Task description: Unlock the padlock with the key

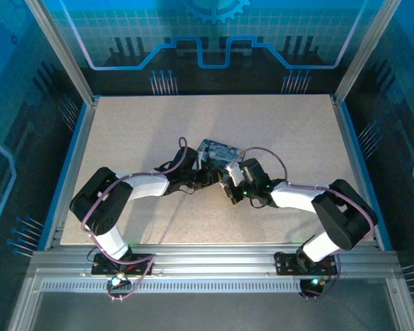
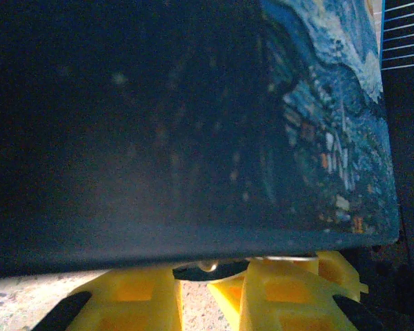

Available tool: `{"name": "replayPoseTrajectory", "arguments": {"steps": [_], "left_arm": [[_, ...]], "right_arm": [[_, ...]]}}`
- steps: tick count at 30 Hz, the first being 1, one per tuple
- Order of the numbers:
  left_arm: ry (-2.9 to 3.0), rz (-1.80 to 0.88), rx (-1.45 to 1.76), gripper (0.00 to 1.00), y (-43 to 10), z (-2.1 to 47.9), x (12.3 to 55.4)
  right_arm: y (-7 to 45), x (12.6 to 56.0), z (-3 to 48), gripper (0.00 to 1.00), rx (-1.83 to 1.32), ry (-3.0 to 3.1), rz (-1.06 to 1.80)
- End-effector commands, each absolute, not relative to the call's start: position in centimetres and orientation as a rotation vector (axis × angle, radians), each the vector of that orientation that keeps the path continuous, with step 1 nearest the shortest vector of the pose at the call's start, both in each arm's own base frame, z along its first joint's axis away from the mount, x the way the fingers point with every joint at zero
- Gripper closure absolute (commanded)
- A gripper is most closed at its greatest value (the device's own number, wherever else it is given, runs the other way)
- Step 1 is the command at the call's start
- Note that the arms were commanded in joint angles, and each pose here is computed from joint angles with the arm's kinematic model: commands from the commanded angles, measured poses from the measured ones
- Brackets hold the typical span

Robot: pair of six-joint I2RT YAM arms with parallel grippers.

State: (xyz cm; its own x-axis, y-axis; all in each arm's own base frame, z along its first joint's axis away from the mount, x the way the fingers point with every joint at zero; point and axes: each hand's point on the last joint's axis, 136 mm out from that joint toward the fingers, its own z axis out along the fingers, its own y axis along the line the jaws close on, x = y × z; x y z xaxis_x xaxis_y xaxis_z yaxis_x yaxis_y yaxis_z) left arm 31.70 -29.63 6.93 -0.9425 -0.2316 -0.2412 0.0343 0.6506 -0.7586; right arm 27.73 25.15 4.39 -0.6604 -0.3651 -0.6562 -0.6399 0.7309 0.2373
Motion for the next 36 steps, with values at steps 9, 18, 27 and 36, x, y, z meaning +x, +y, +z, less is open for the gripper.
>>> {"name": "replayPoseTrajectory", "arguments": {"steps": [9, 18, 27, 36], "left_arm": [[2.5, -1.255, -0.11, 0.82, -30.5, 9.1, 31.5], [2.5, -1.251, -0.119, 0.82, -30.3, 9.1, 31.5], [2.502, -1.221, -0.106, 0.82, -30.0, 9.2, 31.5], [2.499, -1.224, -0.11, 0.82, -30.0, 9.3, 31.6]], "right_arm": [[25.7, 29.2, 6.2, 1.0, -0.717, 2.265, 0.637], [25.2, 29.5, 5.9, 1.0, -0.708, 2.28, 0.603], [24.9, 29.6, 6.0, 1.0, -0.694, 2.278, 0.582], [25.0, 29.7, 6.5, 1.0, -0.689, 2.26, 0.598]]}}
